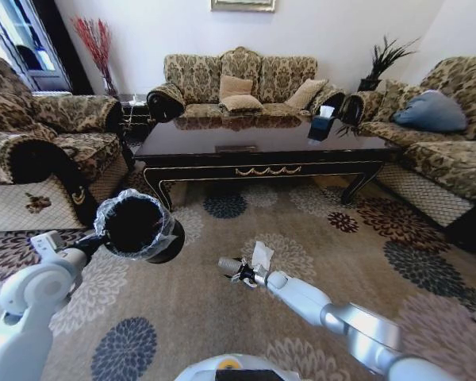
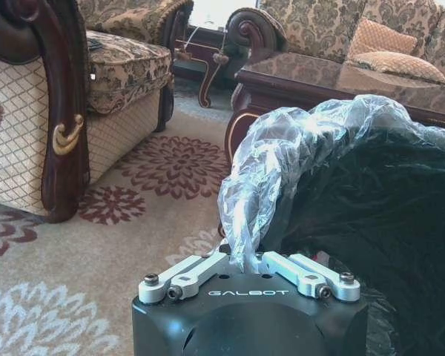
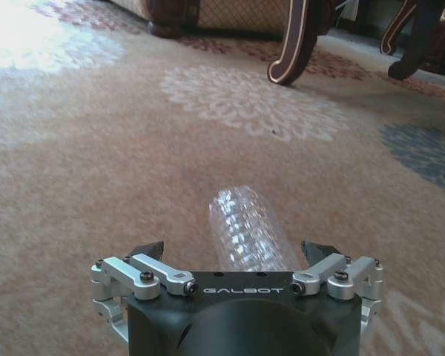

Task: Move to the front of the table and pick up the trash from the floor, then place it into the trash bin.

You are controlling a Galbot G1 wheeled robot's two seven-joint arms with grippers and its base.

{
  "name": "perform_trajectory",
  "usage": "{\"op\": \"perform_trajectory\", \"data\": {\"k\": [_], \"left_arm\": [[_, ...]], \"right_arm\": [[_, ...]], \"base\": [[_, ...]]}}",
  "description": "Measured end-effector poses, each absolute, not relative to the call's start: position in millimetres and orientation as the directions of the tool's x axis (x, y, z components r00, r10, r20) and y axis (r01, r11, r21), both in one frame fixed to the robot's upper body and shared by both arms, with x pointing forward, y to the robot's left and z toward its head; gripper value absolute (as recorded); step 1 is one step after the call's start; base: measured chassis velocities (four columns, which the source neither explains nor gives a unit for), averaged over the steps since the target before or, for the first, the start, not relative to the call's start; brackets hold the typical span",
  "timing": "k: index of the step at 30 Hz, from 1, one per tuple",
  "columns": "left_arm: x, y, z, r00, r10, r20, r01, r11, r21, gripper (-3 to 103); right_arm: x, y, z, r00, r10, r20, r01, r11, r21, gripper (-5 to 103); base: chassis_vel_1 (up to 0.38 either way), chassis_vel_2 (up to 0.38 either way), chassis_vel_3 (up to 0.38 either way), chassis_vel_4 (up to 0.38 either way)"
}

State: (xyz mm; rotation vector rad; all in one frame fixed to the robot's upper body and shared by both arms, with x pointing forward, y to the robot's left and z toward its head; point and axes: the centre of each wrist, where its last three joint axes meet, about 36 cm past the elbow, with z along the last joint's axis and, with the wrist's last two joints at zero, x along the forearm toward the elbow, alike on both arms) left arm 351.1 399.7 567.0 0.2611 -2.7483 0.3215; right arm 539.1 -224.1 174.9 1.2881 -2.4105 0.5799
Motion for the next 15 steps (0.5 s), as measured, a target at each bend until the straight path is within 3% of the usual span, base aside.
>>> {"op": "perform_trajectory", "data": {"k": [10, 13, 15], "left_arm": [[347, 394, 568, -0.920, -0.130, 0.370, -0.209, 0.961, -0.183, 2], [346, 392, 569, -0.921, -0.126, 0.369, -0.203, 0.963, -0.179, 2], [346, 392, 569, -0.921, -0.125, 0.369, -0.202, 0.963, -0.177, 2]], "right_arm": [[538, -231, 168, -0.594, -0.627, 0.504, -0.792, 0.564, -0.233, 103], [536, -235, 164, -0.598, -0.610, 0.519, -0.789, 0.561, -0.250, 91], [535, -236, 163, -0.597, -0.609, 0.523, -0.790, 0.559, -0.250, 89]], "base": [[0.000, 0.000, 0.000, 0.000], [0.000, 0.000, 0.000, 0.000], [0.000, 0.000, 0.000, 0.000]]}}
